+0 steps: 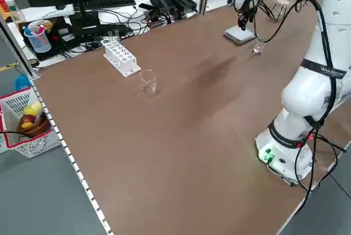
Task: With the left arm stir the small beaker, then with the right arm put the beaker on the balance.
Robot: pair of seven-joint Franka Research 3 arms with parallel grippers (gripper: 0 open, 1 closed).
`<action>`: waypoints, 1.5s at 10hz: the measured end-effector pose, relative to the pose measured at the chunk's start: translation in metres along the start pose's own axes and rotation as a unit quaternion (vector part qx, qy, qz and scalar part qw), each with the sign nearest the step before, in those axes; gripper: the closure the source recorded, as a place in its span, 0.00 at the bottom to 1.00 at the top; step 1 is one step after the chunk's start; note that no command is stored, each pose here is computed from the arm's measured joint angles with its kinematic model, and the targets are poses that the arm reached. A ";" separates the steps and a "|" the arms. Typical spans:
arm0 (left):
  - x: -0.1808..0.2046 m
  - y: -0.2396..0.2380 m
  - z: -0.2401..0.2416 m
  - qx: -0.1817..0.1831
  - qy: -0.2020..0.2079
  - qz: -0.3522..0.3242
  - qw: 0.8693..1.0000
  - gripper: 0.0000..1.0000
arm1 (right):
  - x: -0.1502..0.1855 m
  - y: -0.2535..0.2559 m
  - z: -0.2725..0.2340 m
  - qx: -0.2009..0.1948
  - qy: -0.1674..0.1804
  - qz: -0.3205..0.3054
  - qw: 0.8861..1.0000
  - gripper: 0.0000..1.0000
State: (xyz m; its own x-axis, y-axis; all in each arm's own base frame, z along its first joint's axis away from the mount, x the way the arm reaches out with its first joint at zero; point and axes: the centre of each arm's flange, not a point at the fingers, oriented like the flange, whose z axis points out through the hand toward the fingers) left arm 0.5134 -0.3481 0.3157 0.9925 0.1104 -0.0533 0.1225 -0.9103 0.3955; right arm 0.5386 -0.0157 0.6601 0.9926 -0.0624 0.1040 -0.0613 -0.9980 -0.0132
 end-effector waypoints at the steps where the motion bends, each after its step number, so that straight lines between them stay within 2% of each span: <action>1: -0.006 0.002 0.014 -0.007 -0.003 -0.002 1.000 0.29 | 0.000 0.000 0.000 0.000 0.000 0.000 1.000 0.00; 3: -0.015 0.011 0.038 -0.026 0.008 0.002 1.000 0.31 | 0.000 0.000 0.000 0.000 0.000 0.000 1.000 0.00; 5: -0.029 0.017 0.058 -0.034 0.001 0.009 0.999 0.31 | 0.000 0.000 0.000 0.000 0.000 0.000 1.000 0.00; 9: -0.046 0.008 0.074 -0.021 -0.017 0.019 0.999 0.36 | 0.000 0.002 0.000 0.000 0.000 0.002 1.000 0.00; 13: -0.052 0.002 0.079 -0.015 -0.022 0.027 0.999 0.59 | 0.000 0.002 0.000 0.000 0.000 0.002 1.000 0.00; 15: -0.054 0.004 0.079 -0.016 -0.023 0.029 0.999 0.59 | 0.000 0.002 0.000 0.000 0.000 0.002 1.000 0.00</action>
State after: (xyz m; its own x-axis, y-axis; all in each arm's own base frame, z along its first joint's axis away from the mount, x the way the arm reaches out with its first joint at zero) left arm 0.4602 -0.3892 0.2482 0.9967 0.0398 -0.0708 0.0665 -0.9009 0.4290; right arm 0.5385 -0.0182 0.6601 0.9923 -0.0672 0.1039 -0.0661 -0.9977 -0.0140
